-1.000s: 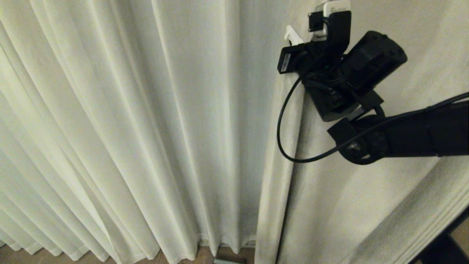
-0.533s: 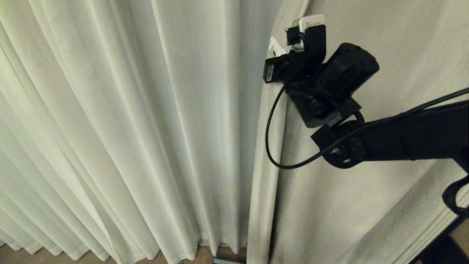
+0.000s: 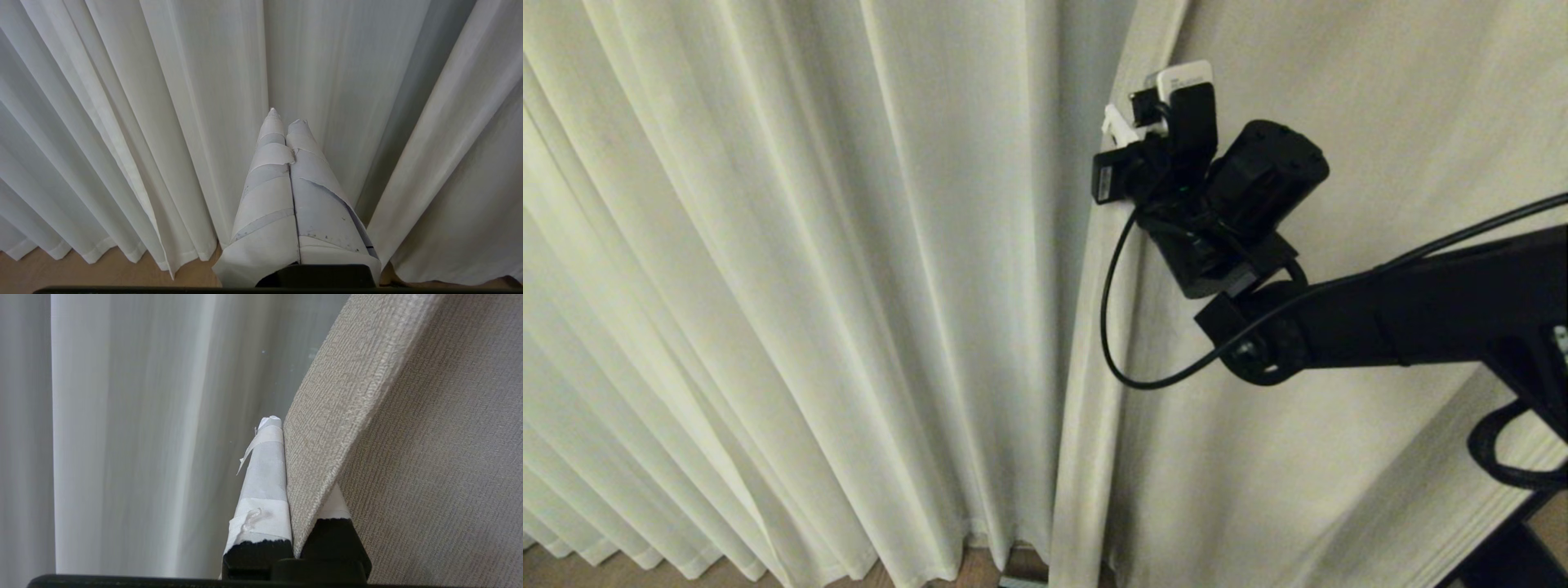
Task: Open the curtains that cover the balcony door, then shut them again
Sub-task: Close the outer curtains on both sides
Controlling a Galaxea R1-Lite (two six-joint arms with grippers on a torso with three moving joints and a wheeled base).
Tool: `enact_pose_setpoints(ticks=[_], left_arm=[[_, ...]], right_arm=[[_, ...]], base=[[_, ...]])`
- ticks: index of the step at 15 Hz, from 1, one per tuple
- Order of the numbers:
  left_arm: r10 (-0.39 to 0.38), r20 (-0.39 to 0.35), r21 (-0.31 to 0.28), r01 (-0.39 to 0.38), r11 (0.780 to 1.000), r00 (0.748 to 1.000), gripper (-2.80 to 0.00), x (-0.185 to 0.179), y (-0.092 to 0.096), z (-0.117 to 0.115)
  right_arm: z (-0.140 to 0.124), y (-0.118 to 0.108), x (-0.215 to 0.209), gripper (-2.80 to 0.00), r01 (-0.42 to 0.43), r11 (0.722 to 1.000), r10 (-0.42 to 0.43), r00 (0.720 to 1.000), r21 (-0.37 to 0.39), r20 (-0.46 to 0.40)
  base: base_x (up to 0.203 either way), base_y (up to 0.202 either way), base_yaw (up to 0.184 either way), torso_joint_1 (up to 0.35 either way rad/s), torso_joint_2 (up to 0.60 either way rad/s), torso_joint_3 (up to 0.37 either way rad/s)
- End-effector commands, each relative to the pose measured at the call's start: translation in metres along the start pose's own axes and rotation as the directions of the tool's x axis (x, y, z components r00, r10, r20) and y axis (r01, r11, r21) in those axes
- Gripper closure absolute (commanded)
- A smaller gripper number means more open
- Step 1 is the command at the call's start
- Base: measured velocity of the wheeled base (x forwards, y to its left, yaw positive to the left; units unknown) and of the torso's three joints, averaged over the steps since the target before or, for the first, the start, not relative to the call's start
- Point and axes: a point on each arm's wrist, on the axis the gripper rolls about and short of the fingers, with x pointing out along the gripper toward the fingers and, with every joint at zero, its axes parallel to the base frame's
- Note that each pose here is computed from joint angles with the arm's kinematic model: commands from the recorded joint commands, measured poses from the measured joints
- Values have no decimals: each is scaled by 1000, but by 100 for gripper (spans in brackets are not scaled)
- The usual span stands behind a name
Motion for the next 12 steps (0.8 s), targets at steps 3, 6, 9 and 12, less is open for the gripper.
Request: enact_pose_setpoints(ticks=[3,6,9,12], left_arm=[[1,0,0,-1,1000,1000,0,0,0,0],[1,0,0,-1,1000,1000,0,0,0,0],[1,1,0,-1,1000,1000,0,0,0,0],[1,1,0,-1,1000,1000,0,0,0,0]], right_arm=[[14,-8,1,0,20,1000,-20,999,3,32],[30,-26,1,0,52,999,-51,997,-2,55],[50,-52,-2,0,95,995,-93,993,-19,67],[66,-79,-10,0,142,989,-139,987,-39,75]], base=[[0,0,0,0,0,0],[0,0,0,0,0,0],[0,0,0,0,0,0],[0,0,0,0,0,0]])
